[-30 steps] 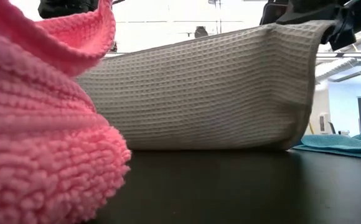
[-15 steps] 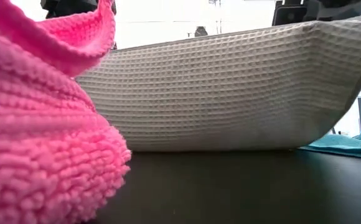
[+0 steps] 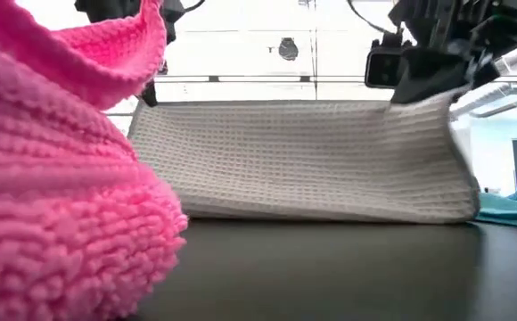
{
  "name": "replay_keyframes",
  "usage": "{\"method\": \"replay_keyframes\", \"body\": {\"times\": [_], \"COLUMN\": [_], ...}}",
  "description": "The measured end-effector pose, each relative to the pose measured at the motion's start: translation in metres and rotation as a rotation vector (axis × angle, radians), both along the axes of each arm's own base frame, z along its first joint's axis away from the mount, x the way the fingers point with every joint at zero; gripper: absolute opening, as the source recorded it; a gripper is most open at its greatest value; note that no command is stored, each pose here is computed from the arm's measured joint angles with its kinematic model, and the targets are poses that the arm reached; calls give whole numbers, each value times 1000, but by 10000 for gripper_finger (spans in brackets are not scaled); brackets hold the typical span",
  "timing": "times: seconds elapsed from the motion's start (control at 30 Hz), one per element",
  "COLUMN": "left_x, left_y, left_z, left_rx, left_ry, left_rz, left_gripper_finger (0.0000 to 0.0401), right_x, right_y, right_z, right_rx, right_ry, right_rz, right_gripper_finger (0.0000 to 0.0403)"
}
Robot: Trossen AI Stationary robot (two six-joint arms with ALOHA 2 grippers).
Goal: Fold microfiber towels
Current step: Fold the gray towel
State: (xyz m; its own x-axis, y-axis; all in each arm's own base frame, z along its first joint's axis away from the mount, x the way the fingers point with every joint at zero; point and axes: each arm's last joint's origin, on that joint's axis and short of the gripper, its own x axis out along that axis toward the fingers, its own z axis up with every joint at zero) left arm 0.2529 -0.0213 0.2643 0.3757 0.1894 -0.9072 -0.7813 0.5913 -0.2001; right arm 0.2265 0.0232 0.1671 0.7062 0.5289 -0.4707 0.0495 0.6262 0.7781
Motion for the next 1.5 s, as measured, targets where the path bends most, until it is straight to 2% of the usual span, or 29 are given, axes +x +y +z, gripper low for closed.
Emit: {"method": "replay_keyframes", "body": {"times": [0.17,0.43,0.6,0.73,0.93,1.23,1.5], "left_x": [9,31,31,30,39,38,58], "left_y": [16,32,46,64,79,91,91], "left_z": [-11,-42,-42,-41,-38,-37,-71], "left_rx": [42,57,95,133,174,208,193], "left_ry": [53,153,175,178,76,76,133], "left_rz": [-5,-93,-101,-83,-71,-55,-89], "left_gripper_finger": [0,0,0,0,0,0,0], "right_x": [-1,-16,-23,-27,-38,-45,-51], "right_y": [-24,-49,-65,-78,-89,-104,-108], "right_z": [-3,-3,3,6,-3,-6,-11], "right_rx": [-58,-110,-197,-242,-310,-508,-580], "right_ry": [-9,50,24,6,101,138,200], "right_rz": [-48,-104,-191,-239,-258,-313,-297], "right_gripper_finger": [0,0,0,0,0,0,0]}}
